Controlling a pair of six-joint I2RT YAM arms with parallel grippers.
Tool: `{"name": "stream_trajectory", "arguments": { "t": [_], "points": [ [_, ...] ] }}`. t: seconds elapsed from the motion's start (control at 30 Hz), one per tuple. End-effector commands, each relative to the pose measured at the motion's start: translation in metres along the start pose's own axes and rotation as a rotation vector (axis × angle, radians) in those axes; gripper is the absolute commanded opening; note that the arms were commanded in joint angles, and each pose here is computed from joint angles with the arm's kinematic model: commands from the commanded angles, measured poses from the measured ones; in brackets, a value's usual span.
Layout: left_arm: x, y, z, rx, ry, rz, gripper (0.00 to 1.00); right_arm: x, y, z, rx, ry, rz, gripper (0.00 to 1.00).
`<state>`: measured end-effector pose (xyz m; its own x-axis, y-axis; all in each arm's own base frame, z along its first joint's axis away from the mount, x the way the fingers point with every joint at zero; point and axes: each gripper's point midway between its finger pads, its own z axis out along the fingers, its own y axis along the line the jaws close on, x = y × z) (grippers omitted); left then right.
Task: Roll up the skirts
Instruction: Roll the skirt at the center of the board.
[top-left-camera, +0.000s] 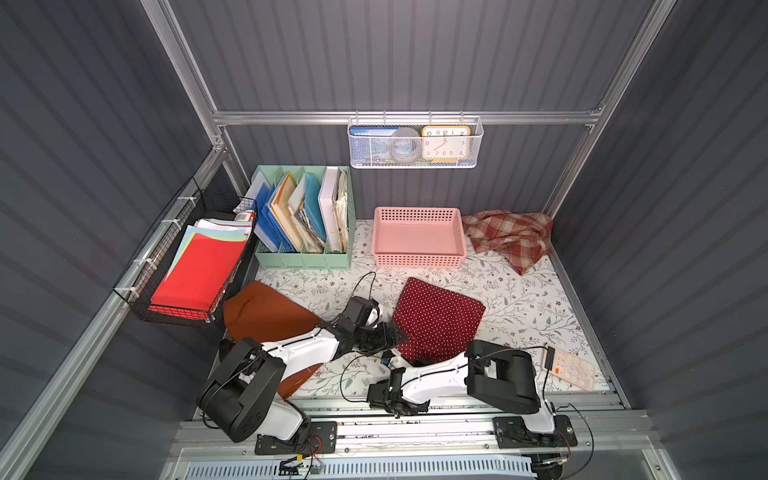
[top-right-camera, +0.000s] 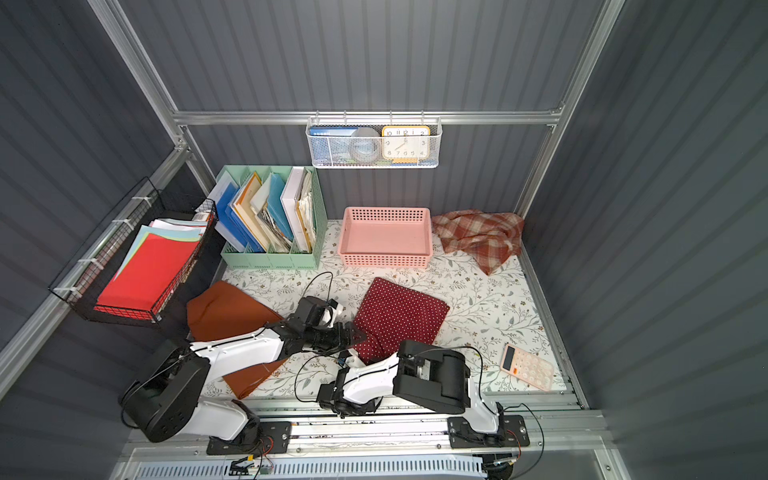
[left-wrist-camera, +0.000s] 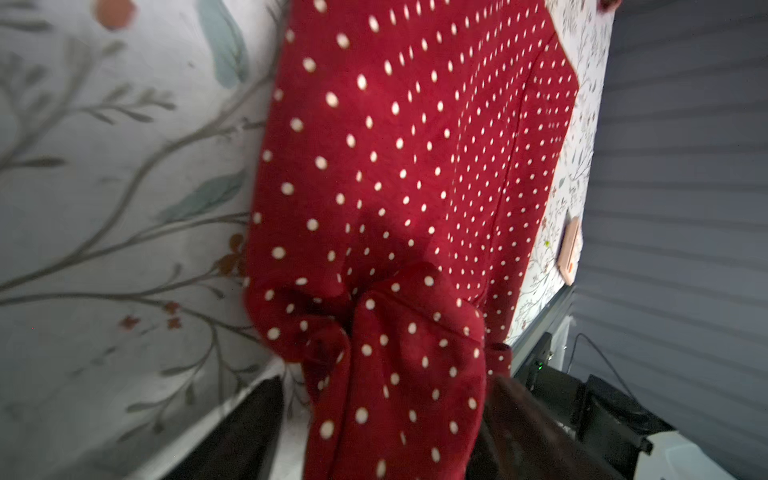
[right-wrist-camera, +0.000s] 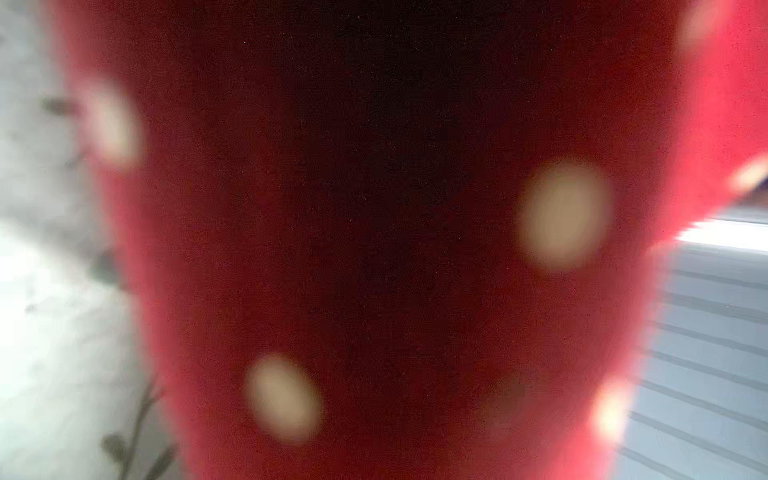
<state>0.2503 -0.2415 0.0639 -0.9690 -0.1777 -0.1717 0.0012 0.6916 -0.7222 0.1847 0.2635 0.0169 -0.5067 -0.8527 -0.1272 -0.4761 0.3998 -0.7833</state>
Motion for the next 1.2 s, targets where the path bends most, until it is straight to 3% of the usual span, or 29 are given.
{"name": "stream_trajectory", "arguments": {
  "t": [0.0, 0.17, 0.37, 0.93, 1.07, 1.17],
  "points": [
    [-0.017, 0.019, -0.025, -0.033, -0.072, -0.052, 0.95, 0.006, 0.017, 0.002, -0.108, 0.052, -0.004, 0.00],
    [-0.048, 0.035, -0.067, -0.066, -0.226, -0.101, 1.00, 0.003, 0.027, -0.007, -0.211, 0.044, -0.029, 0.00],
    [-0.065, 0.040, -0.097, -0.071, -0.325, -0.108, 1.00, 0.001, 0.045, -0.026, -0.418, 0.045, -0.031, 0.00],
    [-0.064, 0.035, -0.087, 0.013, -0.310, -0.073, 0.99, -0.009, 0.043, -0.056, -1.235, 0.225, 0.361, 0.00],
    [-0.062, 0.036, -0.083, 0.027, -0.308, -0.074, 0.99, -0.010, 0.032, -0.048, -1.288, 0.250, 0.422, 0.03],
    [-0.059, 0.038, -0.081, 0.033, -0.303, -0.073, 0.99, -0.008, 0.026, -0.034, -1.245, 0.258, 0.435, 0.16]
  ]
}}
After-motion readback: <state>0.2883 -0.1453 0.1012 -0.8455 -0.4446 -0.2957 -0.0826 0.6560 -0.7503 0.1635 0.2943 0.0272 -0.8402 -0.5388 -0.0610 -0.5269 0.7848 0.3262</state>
